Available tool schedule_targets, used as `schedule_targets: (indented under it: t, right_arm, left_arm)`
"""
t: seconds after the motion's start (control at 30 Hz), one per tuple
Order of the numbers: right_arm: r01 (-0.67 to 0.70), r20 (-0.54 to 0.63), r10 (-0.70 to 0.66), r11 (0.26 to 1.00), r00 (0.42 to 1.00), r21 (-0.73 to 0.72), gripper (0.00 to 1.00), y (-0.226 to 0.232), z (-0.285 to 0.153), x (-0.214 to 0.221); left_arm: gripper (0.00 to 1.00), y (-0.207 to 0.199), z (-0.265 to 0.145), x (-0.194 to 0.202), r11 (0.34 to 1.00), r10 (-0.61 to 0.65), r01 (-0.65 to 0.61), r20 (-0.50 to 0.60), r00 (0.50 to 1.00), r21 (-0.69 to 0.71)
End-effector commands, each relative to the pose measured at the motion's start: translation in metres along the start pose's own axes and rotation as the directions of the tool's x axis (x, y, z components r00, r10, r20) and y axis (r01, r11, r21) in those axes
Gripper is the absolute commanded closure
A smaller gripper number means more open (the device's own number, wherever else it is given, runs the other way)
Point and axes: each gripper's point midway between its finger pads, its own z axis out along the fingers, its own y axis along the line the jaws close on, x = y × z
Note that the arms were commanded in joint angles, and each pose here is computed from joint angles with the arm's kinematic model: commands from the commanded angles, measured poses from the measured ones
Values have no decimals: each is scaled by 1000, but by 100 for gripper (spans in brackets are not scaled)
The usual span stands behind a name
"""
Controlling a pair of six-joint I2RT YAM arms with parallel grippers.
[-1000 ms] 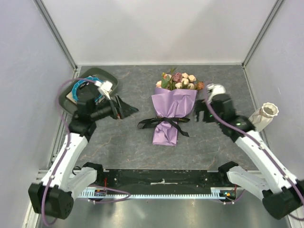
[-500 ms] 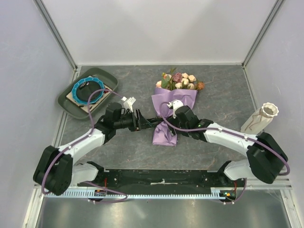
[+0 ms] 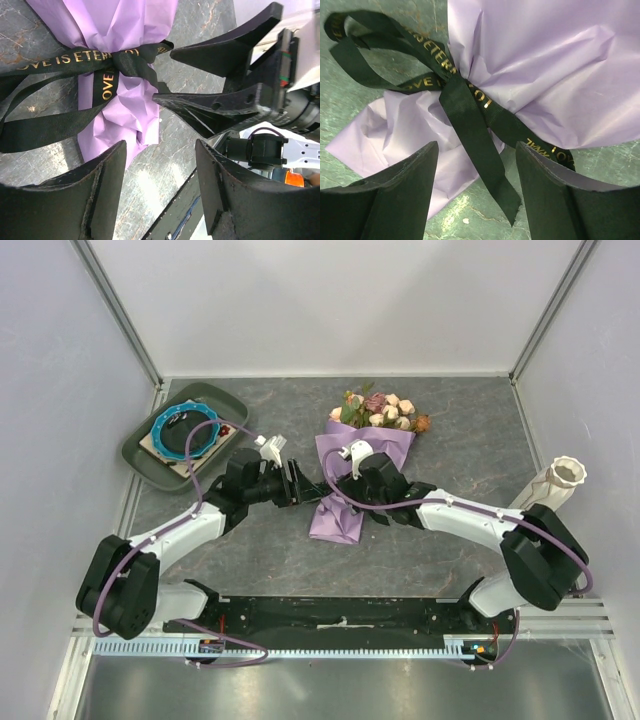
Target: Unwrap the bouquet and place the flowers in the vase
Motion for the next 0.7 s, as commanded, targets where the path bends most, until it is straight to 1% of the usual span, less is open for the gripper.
schedule_targets:
  t: [0.0,0.03,0.13,0.23,0.37,0.4,0.43,0.5,0.53,0.57,0.6,0.67]
  right_arm:
    - [-12,111,15,1000,994,-27,29,5,-8,-36]
    - [-11,116,14,1000,993,-26,28,6,-6,-42]
    - [-1,80,2,1000,997,-16,30,4,9,-36]
    - [9,73,-6,999,997,-42,33,10,20,-34]
    - [15,69,-14,1000,997,-13,38,5,28,-33]
    - [16,68,-15,1000,998,-12,40,5,29,-33]
    - [14,75,-13,1000,997,-16,46,6,28,-37]
    - [14,75,-13,1000,997,-15,51,6,26,-38]
    - [14,77,-13,1000,997,-15,59,6,25,-39]
    - [13,77,-12,1000,997,-12,63,5,22,-40]
    - [8,76,-7,1000,997,-10,65,6,20,-40]
    - [2,88,-2,1000,996,-1,65,5,17,-43]
  left_arm:
    - [36,-4,-3,-11,999,41,-41,56,998,-3]
    - [36,-3,-4,-12,999,41,-40,65,997,-9]
    - [37,-4,-7,-12,999,42,-41,72,996,-9]
    - [35,-7,-7,-5,999,36,-37,32,999,14]
    - [33,-5,-1,10,998,5,-4,-20,1000,56]
    - [34,-2,1,16,998,-9,11,-45,999,57]
    - [35,3,4,21,998,-26,29,-61,998,48]
    - [36,5,8,25,998,-29,33,-71,997,54]
    - [36,7,9,27,998,-32,36,-73,997,47]
    - [36,9,13,30,999,-34,37,-84,996,40]
    - [34,10,15,31,999,-31,34,-84,996,37]
    - [30,10,21,37,999,-28,32,-107,994,33]
